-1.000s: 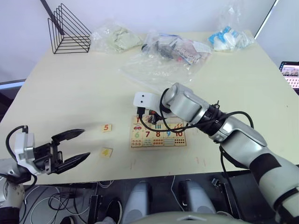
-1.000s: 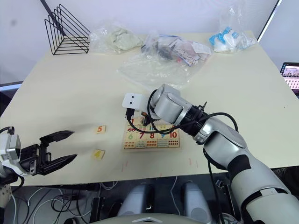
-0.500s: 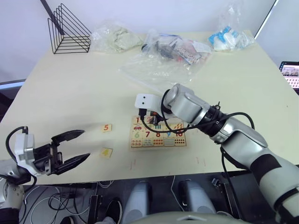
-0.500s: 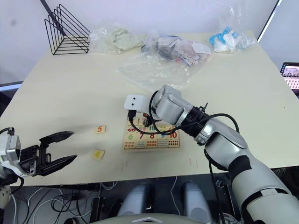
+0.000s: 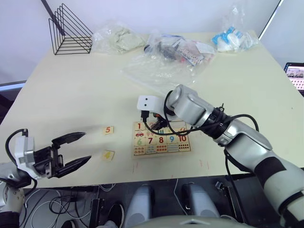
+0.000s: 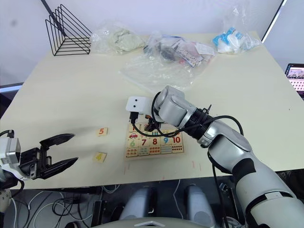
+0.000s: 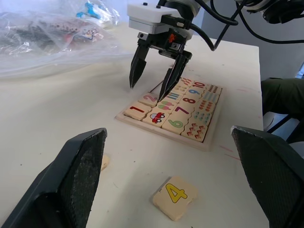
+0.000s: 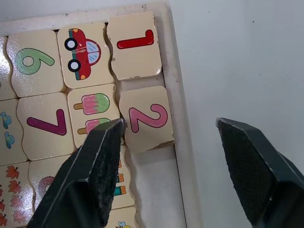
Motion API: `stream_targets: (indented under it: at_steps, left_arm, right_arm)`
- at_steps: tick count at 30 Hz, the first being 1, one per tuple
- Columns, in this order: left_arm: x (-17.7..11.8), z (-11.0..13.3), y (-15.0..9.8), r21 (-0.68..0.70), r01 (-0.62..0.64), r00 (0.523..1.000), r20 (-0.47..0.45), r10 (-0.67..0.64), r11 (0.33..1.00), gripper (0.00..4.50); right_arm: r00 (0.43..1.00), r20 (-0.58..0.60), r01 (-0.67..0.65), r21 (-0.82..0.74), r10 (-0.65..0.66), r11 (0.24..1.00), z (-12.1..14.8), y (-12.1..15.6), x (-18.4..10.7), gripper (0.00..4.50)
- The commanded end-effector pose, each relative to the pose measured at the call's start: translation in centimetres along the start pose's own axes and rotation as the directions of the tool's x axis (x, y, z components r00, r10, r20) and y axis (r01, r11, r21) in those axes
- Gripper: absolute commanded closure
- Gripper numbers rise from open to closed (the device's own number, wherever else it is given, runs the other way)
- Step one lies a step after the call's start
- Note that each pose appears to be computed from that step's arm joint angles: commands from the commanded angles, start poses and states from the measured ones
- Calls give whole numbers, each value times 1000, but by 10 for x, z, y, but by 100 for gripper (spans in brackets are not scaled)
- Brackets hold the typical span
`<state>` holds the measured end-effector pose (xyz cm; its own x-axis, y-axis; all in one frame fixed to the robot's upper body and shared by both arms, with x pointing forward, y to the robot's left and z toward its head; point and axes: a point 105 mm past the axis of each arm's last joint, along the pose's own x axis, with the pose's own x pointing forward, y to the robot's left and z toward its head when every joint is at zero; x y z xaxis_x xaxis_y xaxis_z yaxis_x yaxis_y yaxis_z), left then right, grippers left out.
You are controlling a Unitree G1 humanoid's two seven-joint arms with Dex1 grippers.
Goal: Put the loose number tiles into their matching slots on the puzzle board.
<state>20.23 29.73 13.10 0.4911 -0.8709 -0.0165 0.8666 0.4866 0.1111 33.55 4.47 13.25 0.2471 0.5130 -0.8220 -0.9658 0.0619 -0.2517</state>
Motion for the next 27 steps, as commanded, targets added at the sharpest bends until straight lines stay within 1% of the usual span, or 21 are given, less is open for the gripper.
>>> stream_targets:
  at_steps: [1,5,8,14,16,18,19,20,21,22,23,27]
  left_arm:
    - [-3,6,0,33,16,1000,1,-16,999,0]
    - [-3,5,1,30,16,1000,-2,-16,999,0]
    - [-3,4,2,30,16,1000,-3,-15,999,0]
    - [-3,4,2,29,18,1000,-4,-18,999,0]
    - [-3,4,2,29,19,1000,-4,-19,999,0]
    - [-3,5,2,29,19,1000,-5,-19,999,0]
    - [-4,5,3,29,19,1000,-5,-18,999,0]
    - [-4,5,3,30,18,1000,-6,-18,999,0]
    - [-4,6,3,31,18,1000,-7,-17,999,0]
    - [-4,6,3,32,17,1000,-7,-17,999,0]
    - [-5,6,4,33,16,1000,-9,-16,999,0]
    - [-6,7,4,35,13,1000,-14,-13,999,0]
  right_arm:
    - [998,57,2,-17,-1,1000,13,-4,-14,124]
    - [997,69,-23,-10,24,1000,13,-4,-19,124]
    - [996,88,-17,-9,18,1000,14,-9,-23,124]
    - [987,157,-25,7,24,1000,9,-13,-33,124]
    - [986,169,-13,-6,14,1000,1,-15,-33,173]
    - [981,192,-5,-28,10,1000,-2,-15,-34,239]
    - [978,210,-6,-40,14,999,-2,-14,-35,292]
    - [973,231,-10,-55,23,998,-2,-12,-35,331]
    - [968,247,-13,-67,29,998,-3,-10,-35,396]
    - [964,263,-13,-80,34,997,-4,-9,-35,427]
    - [962,271,-14,-89,37,996,-7,-8,-33,446]
    - [956,290,-9,-108,40,994,-14,-4,-29,446]
